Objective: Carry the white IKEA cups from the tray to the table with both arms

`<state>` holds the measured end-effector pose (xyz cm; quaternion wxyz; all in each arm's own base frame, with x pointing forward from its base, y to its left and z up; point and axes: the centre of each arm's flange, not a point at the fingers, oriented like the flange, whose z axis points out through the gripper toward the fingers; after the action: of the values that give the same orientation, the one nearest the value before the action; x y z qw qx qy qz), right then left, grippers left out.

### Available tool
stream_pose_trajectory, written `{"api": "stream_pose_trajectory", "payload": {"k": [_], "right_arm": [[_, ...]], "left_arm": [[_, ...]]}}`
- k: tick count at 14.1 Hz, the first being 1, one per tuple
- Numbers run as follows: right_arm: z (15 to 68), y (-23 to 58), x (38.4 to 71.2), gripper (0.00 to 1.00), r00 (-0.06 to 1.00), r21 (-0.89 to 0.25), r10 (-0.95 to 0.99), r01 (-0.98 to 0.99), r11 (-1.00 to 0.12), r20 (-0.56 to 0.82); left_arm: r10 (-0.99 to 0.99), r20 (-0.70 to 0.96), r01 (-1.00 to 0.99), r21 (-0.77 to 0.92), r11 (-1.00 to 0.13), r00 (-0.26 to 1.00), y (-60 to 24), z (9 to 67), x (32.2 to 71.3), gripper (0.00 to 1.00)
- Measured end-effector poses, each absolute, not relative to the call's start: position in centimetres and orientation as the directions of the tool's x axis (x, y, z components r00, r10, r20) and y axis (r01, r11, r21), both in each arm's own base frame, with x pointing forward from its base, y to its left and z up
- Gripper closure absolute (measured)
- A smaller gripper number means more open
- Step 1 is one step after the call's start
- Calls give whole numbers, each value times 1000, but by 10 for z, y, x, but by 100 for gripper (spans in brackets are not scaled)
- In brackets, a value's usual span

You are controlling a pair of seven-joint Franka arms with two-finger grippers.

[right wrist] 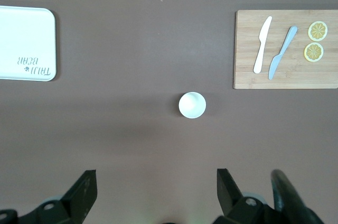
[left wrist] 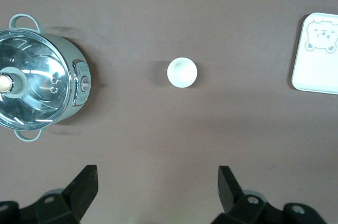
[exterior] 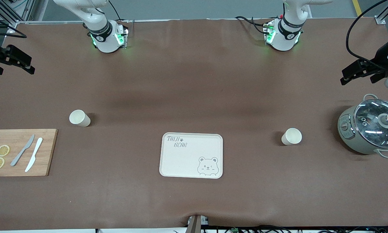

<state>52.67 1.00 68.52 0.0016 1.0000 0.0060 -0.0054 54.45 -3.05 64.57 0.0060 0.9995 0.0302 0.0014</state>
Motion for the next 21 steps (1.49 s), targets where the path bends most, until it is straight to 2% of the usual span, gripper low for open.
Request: {"api": "stream_pose_trajectory", "payload": {"k": [5, 13, 21], "right_arm": [[681, 8, 530, 0, 1000, 3, 7, 8, -1000, -16], [684, 9, 542, 0, 998, 2, 11, 11, -1000, 62], [681, 8, 543, 0, 997, 28, 48, 46, -999, 60]], "left_arm": [[60, -1, 61, 11, -998, 998, -30, 647, 542, 0], [66, 3, 66, 12, -998, 998, -27, 659, 537, 0], [84, 10, 84, 12, -996, 996, -17, 673, 528, 0]]}}
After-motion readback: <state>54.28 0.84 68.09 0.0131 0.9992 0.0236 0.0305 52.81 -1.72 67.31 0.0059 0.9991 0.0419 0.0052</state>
